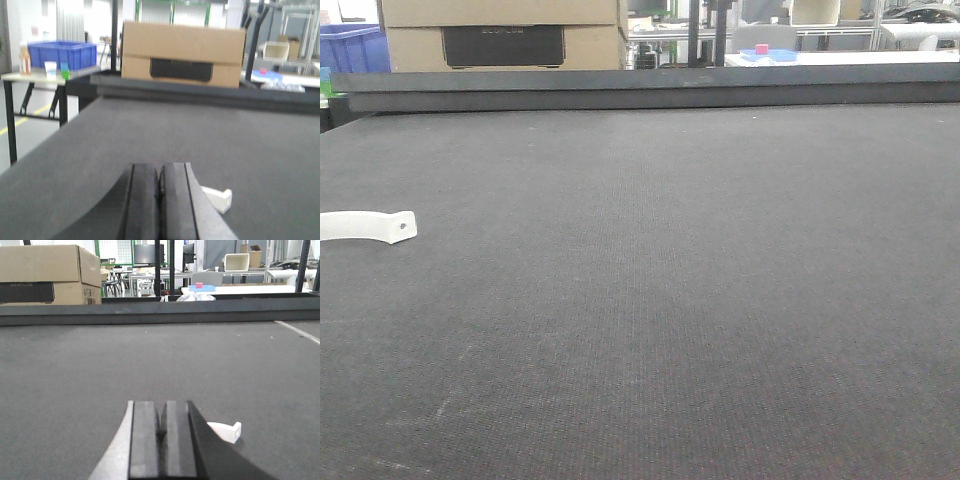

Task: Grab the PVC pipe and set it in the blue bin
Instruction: 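Lower both grippers onto the white curved PVC pipe piece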

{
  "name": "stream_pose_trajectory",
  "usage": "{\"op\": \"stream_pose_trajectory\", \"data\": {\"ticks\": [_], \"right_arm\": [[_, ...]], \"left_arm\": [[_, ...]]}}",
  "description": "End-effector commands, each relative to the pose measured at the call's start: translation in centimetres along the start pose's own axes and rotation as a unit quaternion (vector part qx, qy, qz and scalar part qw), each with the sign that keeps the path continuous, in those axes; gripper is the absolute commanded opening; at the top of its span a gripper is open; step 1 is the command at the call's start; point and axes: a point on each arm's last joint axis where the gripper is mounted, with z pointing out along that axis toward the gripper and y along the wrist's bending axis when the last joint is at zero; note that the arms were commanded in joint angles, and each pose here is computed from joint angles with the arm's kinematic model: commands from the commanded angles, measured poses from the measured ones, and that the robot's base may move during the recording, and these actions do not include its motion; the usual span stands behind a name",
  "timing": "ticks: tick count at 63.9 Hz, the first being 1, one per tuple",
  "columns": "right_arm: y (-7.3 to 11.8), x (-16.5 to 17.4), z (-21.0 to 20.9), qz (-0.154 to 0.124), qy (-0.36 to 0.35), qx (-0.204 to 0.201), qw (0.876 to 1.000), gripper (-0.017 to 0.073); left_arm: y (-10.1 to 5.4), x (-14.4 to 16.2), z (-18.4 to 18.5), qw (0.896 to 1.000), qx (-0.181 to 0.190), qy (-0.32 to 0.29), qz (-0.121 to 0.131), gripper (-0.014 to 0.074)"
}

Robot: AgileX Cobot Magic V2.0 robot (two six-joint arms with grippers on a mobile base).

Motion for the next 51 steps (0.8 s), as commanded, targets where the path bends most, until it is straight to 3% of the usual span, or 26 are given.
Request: {"op": "stream_pose_trajectory", "data": {"ticks": [1, 10, 21, 28, 41, 51], "right_arm": [[0.0, -0.5, 0.0, -0.003, -0.02, 0.001, 1.0, -0.0162], [0.2, -2.8, -0.4, 0.002, -0.038, -0.001, 0.999, -0.0162], [0.5, -7.9, -1.4, 0.002, -0.091, -0.005, 0.996, -0.0162], [0.8, -10.9, -1.0, 0.001, -0.083, -0.005, 0.997, -0.0162], [1.0, -14.7, 2.0, 0.0, 0.045, 0.002, 0.999, -0.0162], [1.0, -15.5, 6.0, -0.012, 0.182, 0.015, 0.983, -0.0162]], "left_arm": [[0.0, -0.6, -0.1, 0.999, 0.002, -0.032, -0.009, -0.0111], [-0.2, -3.5, -0.4, 1.0, 0.006, -0.01, -0.009, -0.0111], [-0.4, -8.9, -0.6, 0.999, 0.0, 0.013, 0.034, -0.0111], [-0.5, -11.9, 0.8, 0.998, -0.002, 0.048, 0.038, -0.0111], [-0.6, -15.9, 5.8, 0.986, -0.005, 0.161, 0.036, -0.0111], [-0.7, -16.6, 10.1, 0.96, -0.009, 0.277, 0.036, -0.0111]]}}
